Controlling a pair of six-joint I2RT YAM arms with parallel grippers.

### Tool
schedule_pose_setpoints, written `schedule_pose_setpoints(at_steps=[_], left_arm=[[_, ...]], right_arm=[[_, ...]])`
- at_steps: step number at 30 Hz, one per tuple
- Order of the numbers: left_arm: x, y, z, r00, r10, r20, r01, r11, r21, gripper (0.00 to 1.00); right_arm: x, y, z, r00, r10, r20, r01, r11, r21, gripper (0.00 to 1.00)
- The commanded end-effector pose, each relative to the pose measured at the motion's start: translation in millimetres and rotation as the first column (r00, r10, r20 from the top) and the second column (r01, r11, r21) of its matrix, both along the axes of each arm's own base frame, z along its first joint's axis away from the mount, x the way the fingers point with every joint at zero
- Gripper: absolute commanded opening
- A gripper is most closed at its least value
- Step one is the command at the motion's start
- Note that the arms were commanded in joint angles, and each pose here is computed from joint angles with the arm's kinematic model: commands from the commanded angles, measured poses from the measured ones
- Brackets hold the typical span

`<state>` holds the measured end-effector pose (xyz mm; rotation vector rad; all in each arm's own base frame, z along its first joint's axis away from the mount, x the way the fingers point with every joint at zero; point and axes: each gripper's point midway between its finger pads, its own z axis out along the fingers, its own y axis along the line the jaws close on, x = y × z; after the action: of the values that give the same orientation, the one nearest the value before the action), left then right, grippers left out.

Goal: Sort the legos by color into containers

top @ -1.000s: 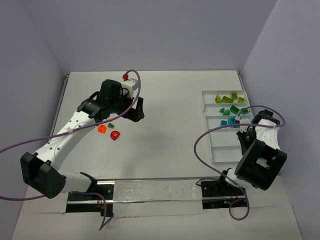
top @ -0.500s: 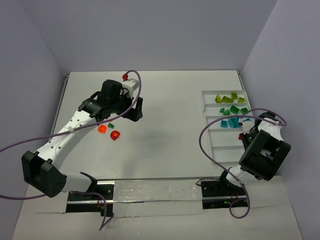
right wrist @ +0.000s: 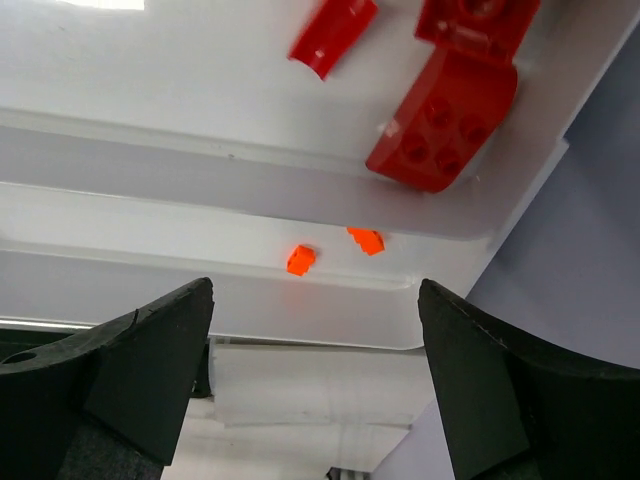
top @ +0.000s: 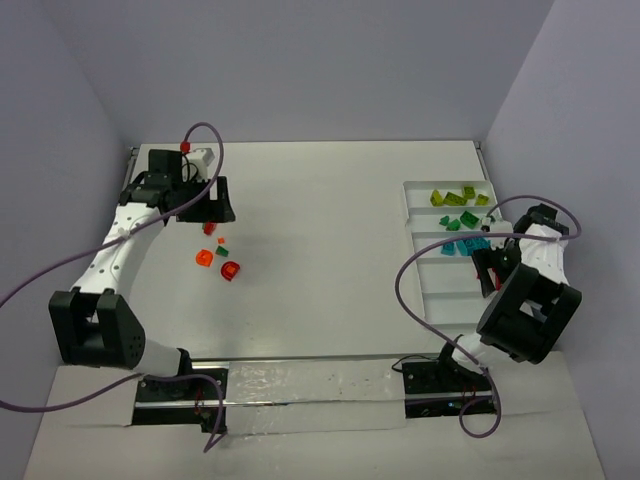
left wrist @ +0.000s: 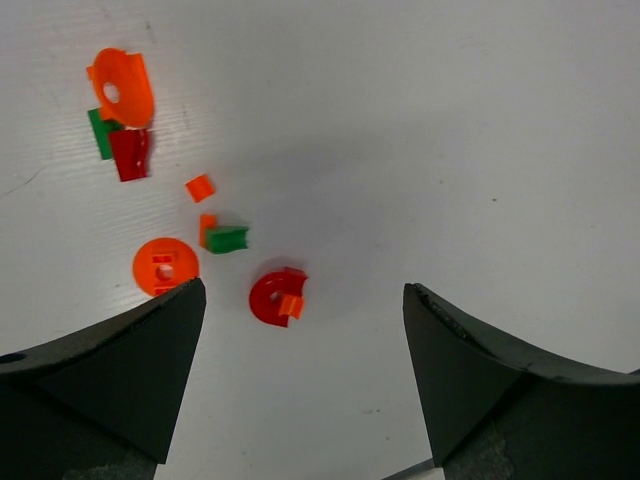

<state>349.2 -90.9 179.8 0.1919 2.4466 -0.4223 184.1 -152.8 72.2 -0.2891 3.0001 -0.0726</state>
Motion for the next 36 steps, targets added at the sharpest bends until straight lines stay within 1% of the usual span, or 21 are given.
schedule_pose_setpoints(at_steps=[1,5,8,10,13,14,16,18,19,22,24,30,33,36], left_arm=[[16.5,19.0,3.4,1.000,0.002,0.011,-0.003,0.997,0.072,0.86],[41.5,49.0,-17.2,0.999,0.029,0.032,-0.035,0.983,0.183,0.73],[59.6,61.0,-31.3,0.998,0.054,0.040,-0.061,0.976,0.208,0.63],[69.0,65.5,-37.6,0.997,0.058,0.049,-0.068,0.974,0.217,0.58],[91.7,73.8,-53.8,0.998,0.039,0.056,-0.052,0.963,0.266,0.51],[96.7,74.3,-49.6,0.997,0.038,0.073,-0.056,0.962,0.268,0.50],[110.7,74.7,-54.8,0.997,0.024,0.076,-0.044,0.960,0.278,0.49],[121.4,74.3,-70.6,0.999,0.004,0.050,-0.018,0.958,0.286,0.48],[124.9,73.7,-68.7,0.998,0.001,0.057,-0.017,0.959,0.284,0.48],[136.1,71.5,-85.7,1.000,0.004,0.020,-0.010,0.962,0.272,0.49],[139.5,71.0,-86.4,1.000,0.006,0.019,-0.011,0.963,0.269,0.49],[142.9,67.6,-114.8,0.999,0.025,-0.040,-0.014,0.969,0.247,0.46],[140.8,66.7,-124.9,0.997,0.033,-0.068,-0.016,0.971,0.239,0.43],[140.3,66.9,-129.3,0.997,0.040,-0.071,-0.022,0.971,0.238,0.39]], right_arm=[[9.0,17.4,17.2,0.999,0.022,0.030,-0.023,0.999,0.028,0.90],[21.0,35.1,28.1,0.997,0.041,0.067,-0.045,0.997,0.057,0.90],[30.6,51.6,39.9,0.992,0.050,0.112,-0.060,0.994,0.091,0.90],[33.8,59.9,45.9,0.990,0.054,0.134,-0.070,0.991,0.116,0.90],[42.7,84.4,60.6,0.981,0.075,0.181,-0.108,0.978,0.178,0.90],[45.0,87.3,63.1,0.979,0.080,0.189,-0.114,0.977,0.182,0.90],[49.5,97.4,71.3,0.974,0.083,0.212,-0.128,0.969,0.209,0.90],[52.0,105.5,77.6,0.971,0.086,0.223,-0.140,0.961,0.237,0.90],[52.8,107.5,78.1,0.971,0.083,0.225,-0.139,0.959,0.247,0.90],[56.3,114.7,84.7,0.968,0.078,0.237,-0.144,0.949,0.279,0.91],[57.3,116.7,85.9,0.968,0.075,0.239,-0.144,0.947,0.287,0.91],[59.0,120.7,90.3,0.966,0.078,0.245,-0.152,0.943,0.296,0.91],[61.7,122.9,93.8,0.964,0.079,0.253,-0.156,0.941,0.301,0.91],[65.5,127.7,96.4,0.962,0.085,0.260,-0.166,0.937,0.308,0.91]])
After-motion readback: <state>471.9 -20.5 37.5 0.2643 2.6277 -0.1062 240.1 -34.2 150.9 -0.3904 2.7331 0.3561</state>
